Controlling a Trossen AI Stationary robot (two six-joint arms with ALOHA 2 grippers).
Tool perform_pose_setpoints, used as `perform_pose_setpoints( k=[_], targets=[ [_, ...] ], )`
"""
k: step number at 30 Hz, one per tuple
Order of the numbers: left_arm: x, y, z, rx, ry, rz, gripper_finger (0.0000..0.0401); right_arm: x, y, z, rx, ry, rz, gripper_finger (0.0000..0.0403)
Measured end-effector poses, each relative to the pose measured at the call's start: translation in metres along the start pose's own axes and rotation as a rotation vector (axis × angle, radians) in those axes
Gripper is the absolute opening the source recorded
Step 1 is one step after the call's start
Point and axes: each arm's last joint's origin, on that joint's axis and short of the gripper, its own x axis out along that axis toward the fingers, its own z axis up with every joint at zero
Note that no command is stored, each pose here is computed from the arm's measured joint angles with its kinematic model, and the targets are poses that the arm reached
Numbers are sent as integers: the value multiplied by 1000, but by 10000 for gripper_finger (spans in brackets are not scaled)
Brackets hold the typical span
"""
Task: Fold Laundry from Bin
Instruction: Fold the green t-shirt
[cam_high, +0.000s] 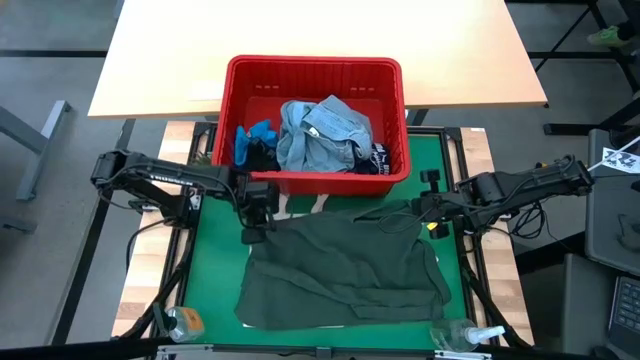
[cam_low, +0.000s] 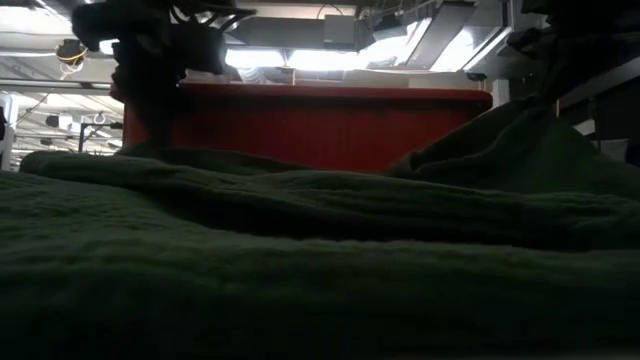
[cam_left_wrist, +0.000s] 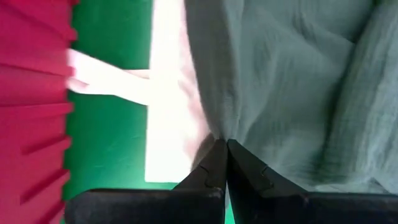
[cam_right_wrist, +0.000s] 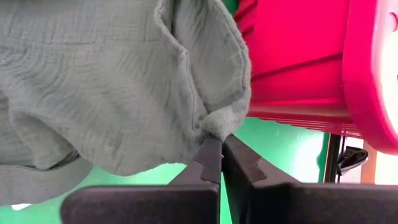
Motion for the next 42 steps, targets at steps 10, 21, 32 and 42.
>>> perform_pose_setpoints(
  k=[10, 21, 32, 42],
  targets=[
    [3, -28, -8, 35, 15, 9, 0, 5, 2, 5, -6, 13, 1, 3],
    [4, -63, -21, -6, 3, 28, 0, 6, 8, 9, -26, -14, 55, 3],
    [-10, -108, -28, -72, -71, -77, 0, -12, 54, 10, -149, -110, 204, 3],
    [-15, -148, -39, -180, -213, -195, 0, -22, 109, 16, -207, -196, 311, 3]
  ],
)
